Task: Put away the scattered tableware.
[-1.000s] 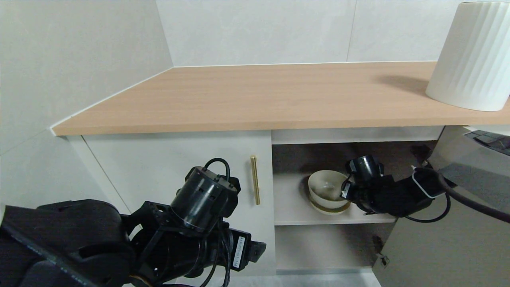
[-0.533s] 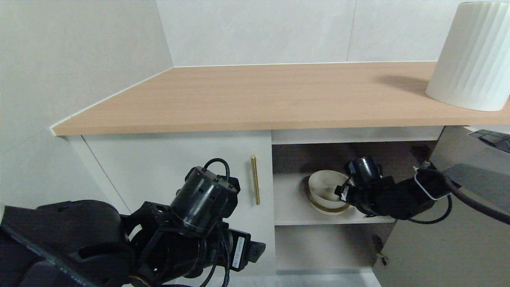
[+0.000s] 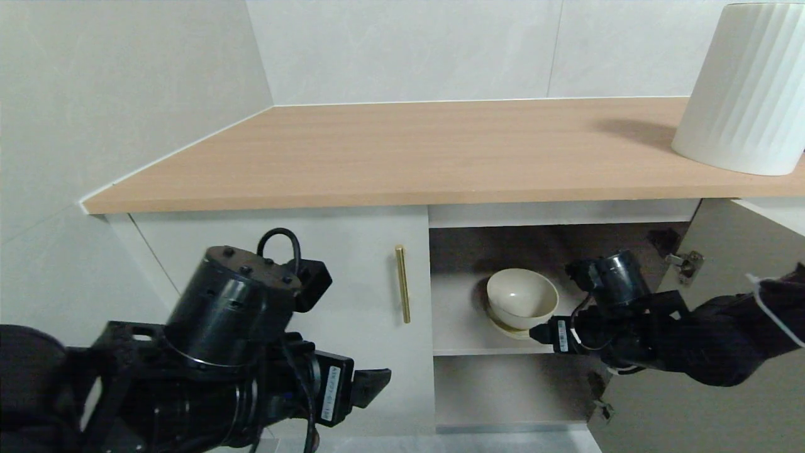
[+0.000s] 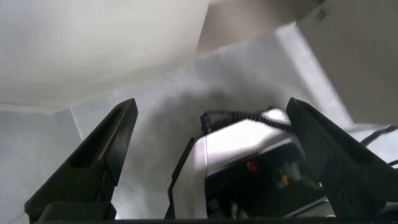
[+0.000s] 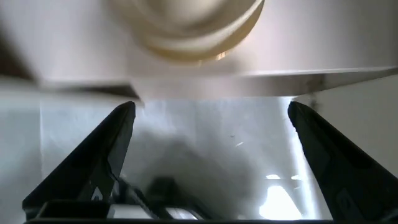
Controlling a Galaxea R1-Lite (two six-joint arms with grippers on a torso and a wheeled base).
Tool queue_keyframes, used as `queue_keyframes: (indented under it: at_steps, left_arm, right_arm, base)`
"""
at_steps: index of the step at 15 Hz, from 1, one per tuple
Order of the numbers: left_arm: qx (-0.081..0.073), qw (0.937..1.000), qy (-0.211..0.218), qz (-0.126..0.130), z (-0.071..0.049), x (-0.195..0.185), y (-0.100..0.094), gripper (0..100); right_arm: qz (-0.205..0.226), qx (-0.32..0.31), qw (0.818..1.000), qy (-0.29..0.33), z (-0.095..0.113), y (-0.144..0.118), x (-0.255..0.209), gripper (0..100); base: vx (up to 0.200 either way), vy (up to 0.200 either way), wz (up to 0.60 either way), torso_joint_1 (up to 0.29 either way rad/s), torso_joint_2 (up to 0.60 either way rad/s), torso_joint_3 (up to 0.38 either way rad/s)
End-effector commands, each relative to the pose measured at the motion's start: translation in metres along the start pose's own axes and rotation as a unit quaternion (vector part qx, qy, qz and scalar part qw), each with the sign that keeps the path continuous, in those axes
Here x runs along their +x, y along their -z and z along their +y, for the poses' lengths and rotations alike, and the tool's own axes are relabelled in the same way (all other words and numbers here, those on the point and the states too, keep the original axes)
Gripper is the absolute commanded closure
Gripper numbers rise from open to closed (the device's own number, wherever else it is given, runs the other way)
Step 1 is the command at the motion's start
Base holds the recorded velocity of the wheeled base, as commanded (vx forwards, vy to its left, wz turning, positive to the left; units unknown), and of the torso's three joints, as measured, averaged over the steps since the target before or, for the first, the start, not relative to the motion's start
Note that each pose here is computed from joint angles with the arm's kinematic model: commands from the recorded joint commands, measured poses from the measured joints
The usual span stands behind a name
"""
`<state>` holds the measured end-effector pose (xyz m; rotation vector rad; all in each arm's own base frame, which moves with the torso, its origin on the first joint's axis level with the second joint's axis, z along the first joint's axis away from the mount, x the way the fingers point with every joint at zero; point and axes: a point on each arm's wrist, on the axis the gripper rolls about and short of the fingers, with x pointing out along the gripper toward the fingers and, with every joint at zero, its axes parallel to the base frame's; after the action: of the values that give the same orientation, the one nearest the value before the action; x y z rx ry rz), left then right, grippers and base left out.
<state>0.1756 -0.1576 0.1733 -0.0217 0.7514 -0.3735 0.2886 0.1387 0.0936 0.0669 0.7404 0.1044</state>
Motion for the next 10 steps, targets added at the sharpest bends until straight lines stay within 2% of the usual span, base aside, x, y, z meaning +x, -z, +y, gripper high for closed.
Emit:
queue_keyframes:
  at_steps: [1,3,4,5,7,8,9,10]
  left_arm:
    - [-0.02,0.9986,0.009,-0.048,0.015,-0.04,-0.003,0]
    - [-0.021,0.9985,0.009,-0.051,0.017,-0.045,-0.001,0]
    - [-0.011,0.9965,-0.011,-0.082,0.035,-0.065,-0.002,0]
    - [-0.007,0.996,-0.024,-0.086,0.042,-0.067,0.0,0]
    - [-0.007,0.9959,-0.036,-0.083,0.049,-0.067,0.003,0]
    - [-0.015,0.9951,-0.047,-0.086,0.054,-0.068,0.004,0]
    - [-0.015,0.9951,-0.047,-0.086,0.054,-0.068,0.004,0]
    - [-0.021,0.9937,-0.049,-0.098,0.057,-0.075,0.003,0]
  right_arm:
    - [-0.061,-0.027,0.997,-0.025,-0.012,-0.012,-0.076,0]
    - [-0.062,-0.028,0.997,-0.027,-0.013,-0.014,-0.084,0]
    - [-0.057,-0.032,0.997,-0.05,-0.019,-0.008,-0.12,0]
    - [-0.059,-0.032,0.996,-0.055,-0.021,-0.006,-0.128,0]
    - [-0.056,-0.032,0.996,-0.056,-0.024,-0.004,-0.139,0]
    - [-0.035,-0.031,0.996,-0.07,-0.019,0.005,-0.148,0]
    - [-0.035,-0.031,0.996,-0.07,-0.019,0.005,-0.148,0]
    - [-0.013,-0.004,0.996,-0.092,-0.012,0.011,-0.155,0]
  base:
    - [0.0,0.0,0.0,0.0,0.0,0.0]
    - [0.0,0.0,0.0,0.0,0.0,0.0]
    - [0.0,0.0,0.0,0.0,0.0,0.0]
    - [0.0,0.0,0.0,0.0,0.0,0.0]
    - [0.0,0.0,0.0,0.0,0.0,0.0]
    - [0.0,0.0,0.0,0.0,0.0,0.0]
    - [0.0,0.0,0.0,0.0,0.0,0.0]
    - [0.0,0.0,0.0,0.0,0.0,0.0]
